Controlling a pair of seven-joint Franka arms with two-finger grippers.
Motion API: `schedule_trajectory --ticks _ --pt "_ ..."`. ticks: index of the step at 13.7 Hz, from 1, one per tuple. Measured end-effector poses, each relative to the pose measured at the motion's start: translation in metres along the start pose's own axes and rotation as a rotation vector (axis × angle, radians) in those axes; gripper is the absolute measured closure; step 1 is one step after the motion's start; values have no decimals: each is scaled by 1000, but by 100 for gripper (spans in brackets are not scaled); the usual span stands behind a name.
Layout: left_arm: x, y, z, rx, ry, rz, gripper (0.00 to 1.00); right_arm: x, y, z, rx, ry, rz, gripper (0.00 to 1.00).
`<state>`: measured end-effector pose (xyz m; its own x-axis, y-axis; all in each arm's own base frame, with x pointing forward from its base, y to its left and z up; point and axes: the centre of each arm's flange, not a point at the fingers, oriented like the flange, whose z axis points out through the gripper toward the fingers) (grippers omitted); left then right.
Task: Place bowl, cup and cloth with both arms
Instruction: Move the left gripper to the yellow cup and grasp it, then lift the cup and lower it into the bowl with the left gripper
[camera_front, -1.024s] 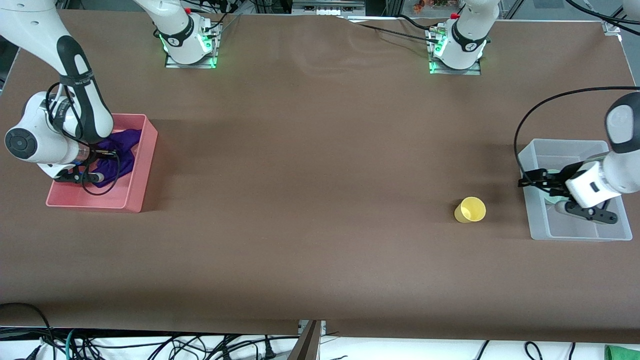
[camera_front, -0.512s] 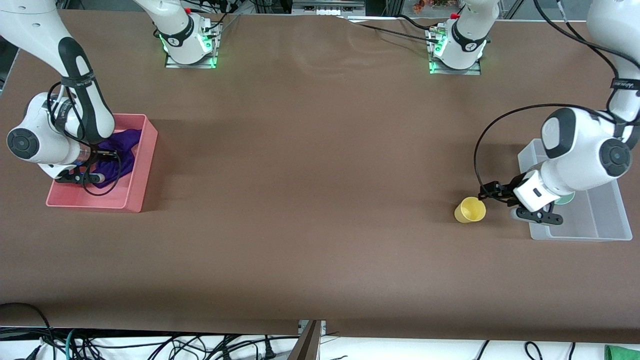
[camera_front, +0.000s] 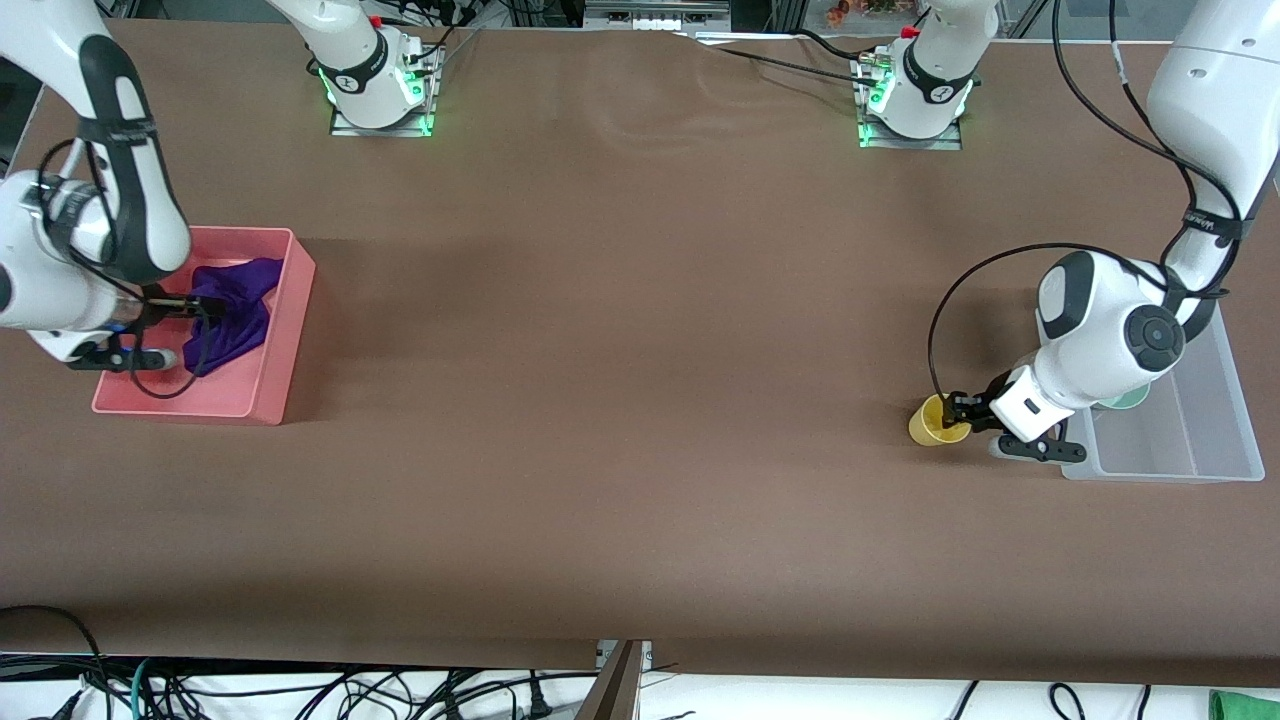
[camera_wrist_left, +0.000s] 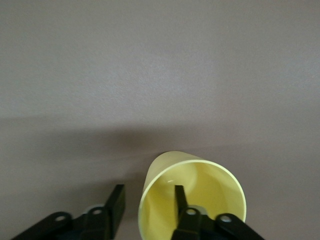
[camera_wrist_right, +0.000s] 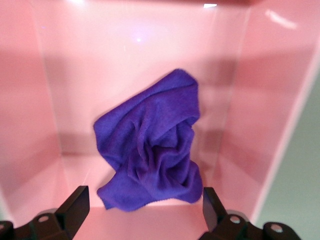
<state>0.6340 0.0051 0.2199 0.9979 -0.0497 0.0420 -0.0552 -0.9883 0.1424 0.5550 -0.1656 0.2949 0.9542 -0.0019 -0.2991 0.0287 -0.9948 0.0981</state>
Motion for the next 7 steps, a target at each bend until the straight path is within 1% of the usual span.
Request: schedule_trajectory --ticks 1,2,3,4,7 --pt "0 0 2 -2 0 -4 70 0 1 -21 5 2 4 0" --pt "0 0 1 -2 0 -6 81 2 -1 -44 20 2 6 0" --pt "1 0 1 -2 2 -6 91 4 -6 -69 35 3 2 0" --pt "1 0 0 -1 3 -7 96 6 -12 -95 49 8 -6 0" --pt "4 -1 -6 5 0 -6 96 11 -48 -169 52 56 -71 0"
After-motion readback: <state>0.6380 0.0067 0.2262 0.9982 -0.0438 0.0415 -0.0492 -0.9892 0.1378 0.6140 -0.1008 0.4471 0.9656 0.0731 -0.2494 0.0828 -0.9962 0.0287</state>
